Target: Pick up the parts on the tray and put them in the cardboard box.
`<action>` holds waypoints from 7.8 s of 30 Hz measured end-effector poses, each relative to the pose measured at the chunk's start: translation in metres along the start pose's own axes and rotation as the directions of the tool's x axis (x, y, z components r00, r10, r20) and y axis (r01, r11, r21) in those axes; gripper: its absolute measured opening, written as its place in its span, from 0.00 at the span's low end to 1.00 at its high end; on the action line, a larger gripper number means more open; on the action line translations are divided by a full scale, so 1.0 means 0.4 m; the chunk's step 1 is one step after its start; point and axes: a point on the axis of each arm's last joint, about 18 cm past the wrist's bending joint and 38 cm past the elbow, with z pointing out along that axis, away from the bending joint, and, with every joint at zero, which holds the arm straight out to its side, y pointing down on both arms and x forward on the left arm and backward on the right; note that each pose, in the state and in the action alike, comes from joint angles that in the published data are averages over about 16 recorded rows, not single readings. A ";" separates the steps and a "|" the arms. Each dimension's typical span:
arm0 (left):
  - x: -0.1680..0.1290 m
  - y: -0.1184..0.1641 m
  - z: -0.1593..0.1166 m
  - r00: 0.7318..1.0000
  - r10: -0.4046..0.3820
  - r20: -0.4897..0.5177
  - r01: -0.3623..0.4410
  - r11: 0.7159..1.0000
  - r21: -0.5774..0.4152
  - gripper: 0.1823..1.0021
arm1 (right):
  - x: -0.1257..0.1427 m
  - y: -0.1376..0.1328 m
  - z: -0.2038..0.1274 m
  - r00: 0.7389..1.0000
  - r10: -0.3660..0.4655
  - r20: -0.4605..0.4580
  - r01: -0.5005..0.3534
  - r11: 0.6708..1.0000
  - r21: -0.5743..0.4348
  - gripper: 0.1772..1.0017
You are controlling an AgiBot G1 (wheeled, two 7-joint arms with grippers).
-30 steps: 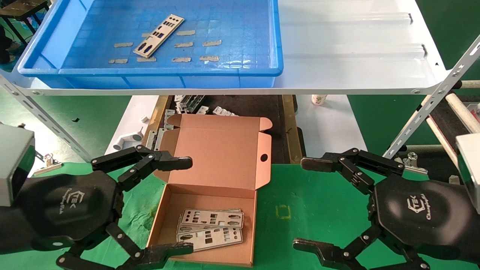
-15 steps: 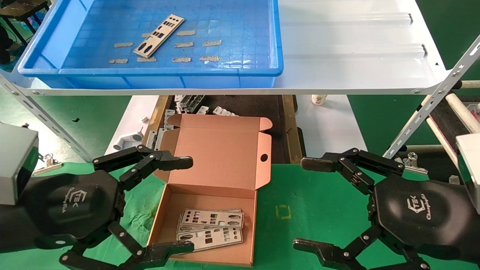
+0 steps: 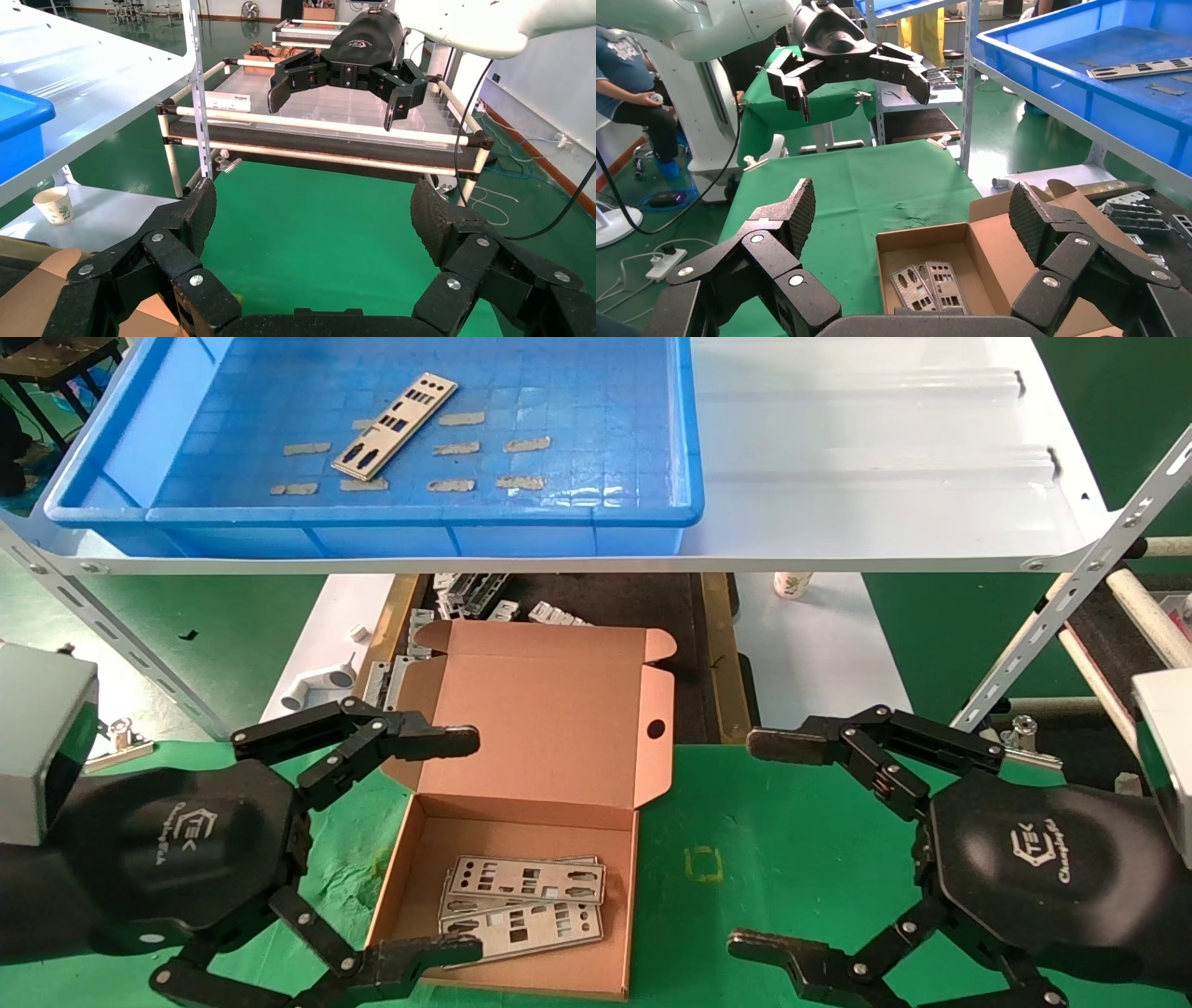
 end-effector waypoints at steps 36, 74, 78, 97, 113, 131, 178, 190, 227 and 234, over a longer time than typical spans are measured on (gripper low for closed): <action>-0.001 0.001 0.000 1.000 0.000 0.000 0.000 1.000 0.000 1.00 | 0.000 0.000 0.000 1.000 0.000 0.000 0.000 1.000 0.000 1.00; -0.001 0.001 0.000 1.000 0.000 0.000 0.000 1.000 0.000 1.00 | 0.000 0.000 0.000 1.000 0.000 0.000 0.000 1.000 0.000 1.00; -0.001 0.001 0.000 1.000 0.000 0.000 0.000 1.000 0.000 1.00 | 0.000 0.000 0.000 1.000 0.000 0.000 0.000 1.000 0.000 1.00; -0.001 0.001 0.000 1.000 0.000 0.000 0.000 1.000 0.000 1.00 | 0.000 0.000 0.000 1.000 0.000 0.000 0.000 1.000 0.000 1.00; -0.001 0.000 0.000 1.000 0.000 0.000 0.000 1.000 0.000 1.00 | 0.000 0.000 0.000 1.000 0.000 0.000 0.000 1.000 0.000 1.00; -0.001 0.000 0.000 1.000 0.000 0.000 0.000 1.000 0.000 1.00 | 0.000 0.000 0.000 1.000 0.000 0.000 0.000 1.000 0.000 1.00; -0.001 0.001 0.000 1.000 0.000 0.000 0.000 1.000 0.000 1.00 | 0.000 0.000 0.000 1.000 0.000 0.000 0.000 1.000 0.000 1.00; -0.001 0.001 0.000 1.000 0.000 0.000 0.000 1.000 0.000 1.00 | 0.000 0.000 0.000 1.000 0.000 0.000 0.000 1.000 0.000 1.00; -0.001 0.001 0.000 1.000 0.000 0.000 0.000 1.000 0.000 1.00 | 0.000 0.000 0.000 1.000 0.000 0.000 0.000 1.000 0.000 1.00; -0.001 0.001 0.000 1.000 0.000 0.000 0.000 1.000 0.000 1.00 | 0.000 0.000 0.000 1.000 0.000 0.000 0.000 1.000 0.000 1.00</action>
